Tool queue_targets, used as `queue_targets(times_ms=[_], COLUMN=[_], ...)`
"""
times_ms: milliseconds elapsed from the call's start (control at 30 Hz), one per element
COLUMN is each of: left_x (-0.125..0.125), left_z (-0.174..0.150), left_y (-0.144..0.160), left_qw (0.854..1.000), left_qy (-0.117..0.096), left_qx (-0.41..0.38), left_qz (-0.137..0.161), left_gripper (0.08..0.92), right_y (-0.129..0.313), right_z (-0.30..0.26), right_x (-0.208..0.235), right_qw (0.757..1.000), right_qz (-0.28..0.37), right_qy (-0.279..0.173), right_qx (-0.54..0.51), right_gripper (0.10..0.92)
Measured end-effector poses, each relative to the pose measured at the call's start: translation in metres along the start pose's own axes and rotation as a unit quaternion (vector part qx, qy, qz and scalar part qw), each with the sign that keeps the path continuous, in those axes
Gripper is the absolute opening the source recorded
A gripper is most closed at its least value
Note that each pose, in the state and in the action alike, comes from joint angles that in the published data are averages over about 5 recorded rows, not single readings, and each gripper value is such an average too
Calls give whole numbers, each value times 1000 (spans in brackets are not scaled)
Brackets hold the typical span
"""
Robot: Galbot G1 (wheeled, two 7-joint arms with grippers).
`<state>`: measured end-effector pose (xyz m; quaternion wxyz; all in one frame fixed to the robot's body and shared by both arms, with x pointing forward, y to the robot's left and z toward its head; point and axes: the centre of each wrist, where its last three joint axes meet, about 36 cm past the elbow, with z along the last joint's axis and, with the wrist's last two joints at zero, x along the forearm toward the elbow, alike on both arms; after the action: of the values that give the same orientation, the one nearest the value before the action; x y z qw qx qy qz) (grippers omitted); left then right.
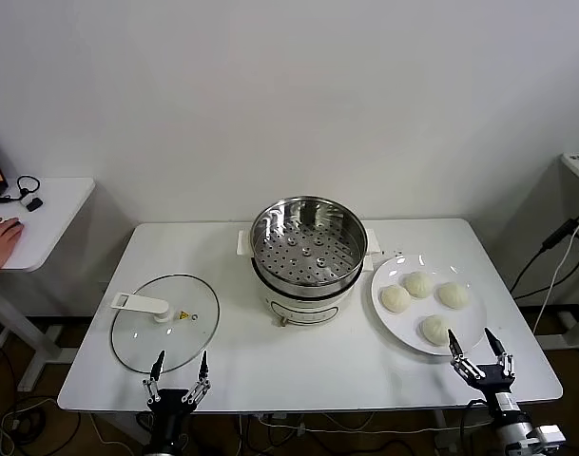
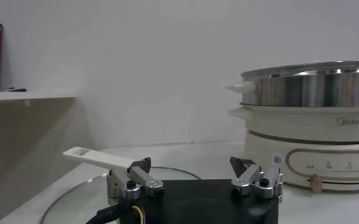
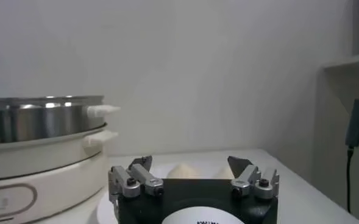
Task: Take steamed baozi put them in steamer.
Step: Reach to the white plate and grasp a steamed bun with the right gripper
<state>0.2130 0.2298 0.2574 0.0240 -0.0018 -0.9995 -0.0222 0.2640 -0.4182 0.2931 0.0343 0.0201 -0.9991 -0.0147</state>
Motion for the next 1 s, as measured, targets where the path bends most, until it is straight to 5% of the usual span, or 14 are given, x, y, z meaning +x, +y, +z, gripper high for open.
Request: queue_targets(times_ms=[567,1000], left_x=[-2,-3], left_z=[-1,0], left_y=[-3,-9], left_qw=[1000,1000], left_qy=[-8,-12], left_qx=[-3,-3], left_qz=[6,16], left_gripper=[823,823], right_y=[-40,-58], right_z=[-87,-183], right_x=[-100,-189], right_qw=[984,911], right_qz=[-53,-173], right_qy=[99,206], right_qx=[138,312], right_gripper=[823,823])
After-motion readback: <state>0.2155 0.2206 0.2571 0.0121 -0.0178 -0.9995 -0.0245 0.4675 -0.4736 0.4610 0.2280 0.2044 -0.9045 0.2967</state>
